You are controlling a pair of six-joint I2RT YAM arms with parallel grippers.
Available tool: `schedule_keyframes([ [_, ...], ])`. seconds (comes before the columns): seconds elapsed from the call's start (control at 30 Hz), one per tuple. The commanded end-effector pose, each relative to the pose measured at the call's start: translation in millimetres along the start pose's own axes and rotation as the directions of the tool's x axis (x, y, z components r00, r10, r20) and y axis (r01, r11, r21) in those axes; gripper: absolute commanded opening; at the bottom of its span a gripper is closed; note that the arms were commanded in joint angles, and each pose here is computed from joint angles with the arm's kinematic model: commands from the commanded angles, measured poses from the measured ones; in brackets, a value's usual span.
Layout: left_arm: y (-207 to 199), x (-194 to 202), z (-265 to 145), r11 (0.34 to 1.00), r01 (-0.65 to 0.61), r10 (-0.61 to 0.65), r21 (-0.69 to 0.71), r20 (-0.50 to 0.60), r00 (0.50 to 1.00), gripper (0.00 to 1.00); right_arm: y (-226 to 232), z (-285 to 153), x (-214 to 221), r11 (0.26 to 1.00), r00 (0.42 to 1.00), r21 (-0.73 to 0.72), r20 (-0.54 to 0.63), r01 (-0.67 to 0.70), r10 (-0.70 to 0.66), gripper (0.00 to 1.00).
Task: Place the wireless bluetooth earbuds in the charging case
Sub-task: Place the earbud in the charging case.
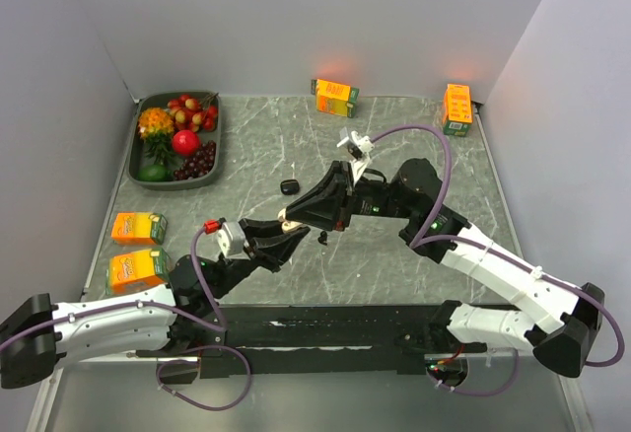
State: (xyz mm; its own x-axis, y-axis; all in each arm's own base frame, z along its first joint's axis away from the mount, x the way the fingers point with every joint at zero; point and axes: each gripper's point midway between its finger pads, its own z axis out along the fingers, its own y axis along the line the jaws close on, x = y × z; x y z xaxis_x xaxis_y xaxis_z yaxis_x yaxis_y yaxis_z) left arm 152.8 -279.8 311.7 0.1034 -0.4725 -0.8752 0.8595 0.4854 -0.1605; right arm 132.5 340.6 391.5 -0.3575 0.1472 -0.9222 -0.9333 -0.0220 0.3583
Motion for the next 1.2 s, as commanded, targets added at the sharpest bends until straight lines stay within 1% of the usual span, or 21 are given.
schedule_keyframes([
  [0.0, -16, -28, 6, 0.996, 0.053, -0.057, 0.072, 0.061, 0.997, 0.01, 20, 4, -23, 0.991, 0.994, -0.081, 0.036, 0.106, -0.103, 0.00],
  [0.13, -20, -29, 3, 0.993, 0.063, -0.069, 0.098, 0.060, 0.996, 0.01, 22, 3, -14, 0.986, 0.992, -0.115, -0.012, 0.123, -0.125, 0.00],
  [0.23, -20, -32, 2, 0.993, 0.070, -0.077, 0.097, 0.066, 0.995, 0.01, 20, 2, -6, 0.986, 0.992, -0.114, -0.028, 0.118, -0.122, 0.00],
  [0.83, -21, -35, 2, 0.992, 0.073, -0.081, 0.105, 0.072, 0.994, 0.01, 2, 6, 16, 0.994, 0.994, -0.084, -0.074, 0.077, -0.083, 0.00],
  [1.17, -22, -40, 3, 0.991, 0.081, -0.091, 0.105, 0.088, 0.992, 0.01, -6, 7, 21, 0.995, 0.995, -0.061, -0.048, 0.084, -0.087, 0.00],
])
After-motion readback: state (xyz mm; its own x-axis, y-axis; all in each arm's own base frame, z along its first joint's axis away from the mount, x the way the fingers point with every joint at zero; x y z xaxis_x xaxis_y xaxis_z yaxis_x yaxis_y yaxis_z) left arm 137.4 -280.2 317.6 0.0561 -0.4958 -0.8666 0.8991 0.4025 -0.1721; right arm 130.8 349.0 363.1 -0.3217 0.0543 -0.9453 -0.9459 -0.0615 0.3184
